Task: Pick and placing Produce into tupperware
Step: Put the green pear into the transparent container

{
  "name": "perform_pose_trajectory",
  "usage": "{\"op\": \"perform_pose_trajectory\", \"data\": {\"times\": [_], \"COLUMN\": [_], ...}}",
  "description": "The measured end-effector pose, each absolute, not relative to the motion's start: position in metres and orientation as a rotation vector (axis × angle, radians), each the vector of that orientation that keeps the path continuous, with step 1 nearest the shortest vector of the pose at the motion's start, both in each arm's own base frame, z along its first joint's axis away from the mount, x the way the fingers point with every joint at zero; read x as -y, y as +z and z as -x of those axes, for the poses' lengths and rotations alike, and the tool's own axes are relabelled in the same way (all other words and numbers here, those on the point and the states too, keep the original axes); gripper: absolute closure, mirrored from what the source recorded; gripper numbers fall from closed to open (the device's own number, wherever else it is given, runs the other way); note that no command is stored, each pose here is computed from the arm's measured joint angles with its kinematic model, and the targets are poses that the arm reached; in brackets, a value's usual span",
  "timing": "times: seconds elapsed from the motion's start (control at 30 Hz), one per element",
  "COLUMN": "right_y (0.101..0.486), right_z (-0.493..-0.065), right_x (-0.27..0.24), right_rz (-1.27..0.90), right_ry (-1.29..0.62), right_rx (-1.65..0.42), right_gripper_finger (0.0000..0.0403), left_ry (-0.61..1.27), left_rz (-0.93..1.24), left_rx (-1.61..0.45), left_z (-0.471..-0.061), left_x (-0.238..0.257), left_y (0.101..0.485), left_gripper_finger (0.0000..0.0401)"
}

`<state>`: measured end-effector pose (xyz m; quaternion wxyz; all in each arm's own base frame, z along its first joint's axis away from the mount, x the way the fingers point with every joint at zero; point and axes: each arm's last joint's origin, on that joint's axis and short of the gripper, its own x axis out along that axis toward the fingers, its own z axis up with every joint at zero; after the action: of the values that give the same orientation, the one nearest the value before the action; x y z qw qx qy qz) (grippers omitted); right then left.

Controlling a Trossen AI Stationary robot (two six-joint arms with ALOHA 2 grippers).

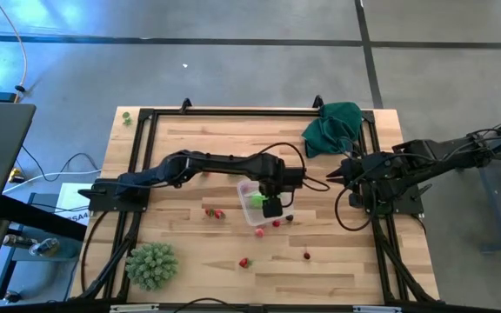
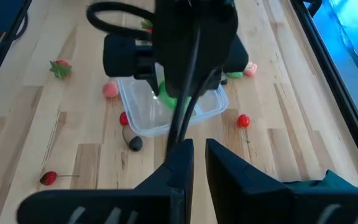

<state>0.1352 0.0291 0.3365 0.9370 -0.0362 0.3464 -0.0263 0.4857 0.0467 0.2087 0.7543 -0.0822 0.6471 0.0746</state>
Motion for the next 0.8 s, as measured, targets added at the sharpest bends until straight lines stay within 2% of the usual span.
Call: {"op": "perform_pose_trajectory", "data": {"times": [0.37,0.8], "right_y": [0.336,0.337], "right_z": [-0.135,-0.135], "right_x": [-0.029,-0.029], "right_rz": [0.074,0.074], "right_ry": [-0.054,-0.054], "right_rx": [-0.708,-0.708], "right_gripper_finger": [0.0371,0.0371], "left_ry": [0.147,0.139], "left_rz": [0.214,0.204], "left_rx": [-1.434,-1.427], "left_z": [-0.485,-0.486], "left_x": [-0.047,-0.050], "left_y": [0.182,0.182], "left_gripper_finger": [0.0162,0.0162]}}
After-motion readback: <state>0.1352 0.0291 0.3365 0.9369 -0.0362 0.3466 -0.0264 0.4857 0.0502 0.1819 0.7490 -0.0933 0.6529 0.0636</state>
